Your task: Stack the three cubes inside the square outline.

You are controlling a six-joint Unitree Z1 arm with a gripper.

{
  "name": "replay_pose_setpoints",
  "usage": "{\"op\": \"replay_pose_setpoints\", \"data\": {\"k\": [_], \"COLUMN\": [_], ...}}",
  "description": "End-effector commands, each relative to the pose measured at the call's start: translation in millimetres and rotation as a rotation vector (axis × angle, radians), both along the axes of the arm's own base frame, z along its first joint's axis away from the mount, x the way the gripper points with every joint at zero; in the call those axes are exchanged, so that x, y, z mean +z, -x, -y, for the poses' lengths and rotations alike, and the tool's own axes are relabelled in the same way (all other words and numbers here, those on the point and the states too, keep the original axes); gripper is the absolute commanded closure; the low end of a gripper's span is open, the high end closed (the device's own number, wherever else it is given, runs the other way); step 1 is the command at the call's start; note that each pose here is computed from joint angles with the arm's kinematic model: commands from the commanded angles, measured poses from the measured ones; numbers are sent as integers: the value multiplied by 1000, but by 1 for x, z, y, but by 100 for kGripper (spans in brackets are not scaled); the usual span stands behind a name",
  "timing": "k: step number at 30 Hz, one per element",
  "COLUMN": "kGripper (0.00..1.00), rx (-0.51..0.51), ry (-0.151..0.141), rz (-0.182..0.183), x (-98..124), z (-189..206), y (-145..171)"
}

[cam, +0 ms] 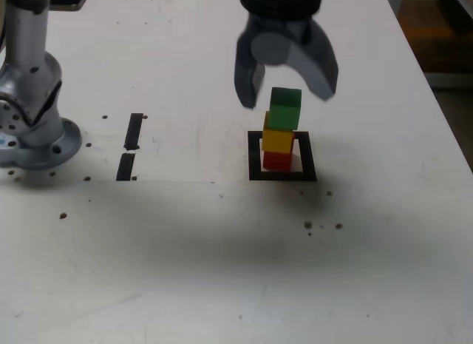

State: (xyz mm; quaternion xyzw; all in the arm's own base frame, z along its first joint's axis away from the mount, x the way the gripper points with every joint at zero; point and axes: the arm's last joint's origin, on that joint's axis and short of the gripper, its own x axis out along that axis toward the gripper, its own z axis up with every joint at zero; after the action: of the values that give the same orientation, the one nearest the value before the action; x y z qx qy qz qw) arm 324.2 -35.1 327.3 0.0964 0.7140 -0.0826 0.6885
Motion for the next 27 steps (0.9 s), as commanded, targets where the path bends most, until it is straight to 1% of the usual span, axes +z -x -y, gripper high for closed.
{"op": "replay_pose_setpoints", "data": {"k": [1,4,6,9,12,18,21,24,27], "kGripper": [1,0,0,0,0,1,1,1,1], "rx": [5,16,27,50,79,154,169,174,172], "ry": [-34,-74,-95,-116,-128,-142,-142,-127,-102], "rz": [47,76,73,36,-11,-106,-139,-160,-155], "x": [21,41,50,53,47,21,6,-13,-33], "z": [-4,-10,-15,-23,-30,-38,-42,-44,-43], "y": [17,43,62,90,113,147,155,158,158]}}
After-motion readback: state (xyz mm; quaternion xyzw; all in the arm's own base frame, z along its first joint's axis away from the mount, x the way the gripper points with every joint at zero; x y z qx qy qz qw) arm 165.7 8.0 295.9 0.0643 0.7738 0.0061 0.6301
